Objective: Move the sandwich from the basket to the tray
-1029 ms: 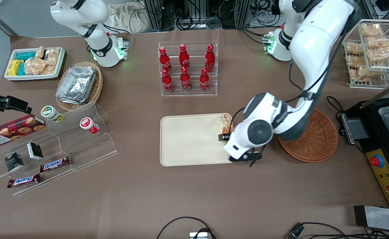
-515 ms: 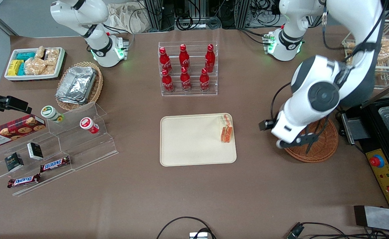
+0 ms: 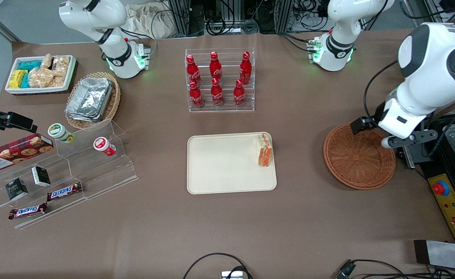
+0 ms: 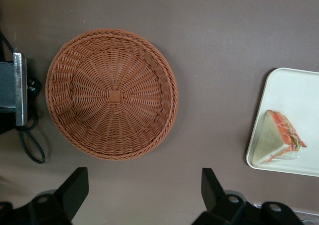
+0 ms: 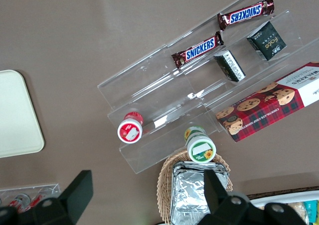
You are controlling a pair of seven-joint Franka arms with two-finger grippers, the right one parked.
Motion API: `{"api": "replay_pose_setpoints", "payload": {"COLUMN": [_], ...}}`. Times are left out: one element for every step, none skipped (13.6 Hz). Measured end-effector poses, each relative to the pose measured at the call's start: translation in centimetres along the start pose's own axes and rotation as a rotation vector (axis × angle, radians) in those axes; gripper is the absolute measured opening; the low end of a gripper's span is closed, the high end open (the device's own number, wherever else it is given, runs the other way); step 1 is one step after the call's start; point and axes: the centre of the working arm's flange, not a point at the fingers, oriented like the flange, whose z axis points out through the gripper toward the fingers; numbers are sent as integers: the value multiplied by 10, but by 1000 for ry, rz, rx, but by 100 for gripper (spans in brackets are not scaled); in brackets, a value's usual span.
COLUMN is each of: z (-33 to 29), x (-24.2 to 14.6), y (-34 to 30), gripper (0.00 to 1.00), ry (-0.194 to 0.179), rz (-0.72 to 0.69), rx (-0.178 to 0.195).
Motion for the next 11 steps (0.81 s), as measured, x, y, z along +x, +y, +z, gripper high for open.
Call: {"api": "replay_pose_setpoints", "payload": {"z": [1, 1, 1, 1, 2, 2, 1, -2, -4, -7, -12], "x": [1, 2, 3, 5, 7, 10, 13, 14, 14, 15, 15], "y": [-1, -2, -5, -13, -26, -46, -69, -91, -101, -101, -96], "gripper": [100, 100, 100, 100, 100, 100, 100, 100, 100, 100, 100], "ry": [1, 1, 0, -5, -17, -28, -38, -44, -42, -38, -44], "rz": [-2, -4, -11, -24, -38, -31, -13, -1, 7, 13, 25], "rx": [-3, -4, -4, -3, -1, 0, -1, -4, -6, -6, -6]}}
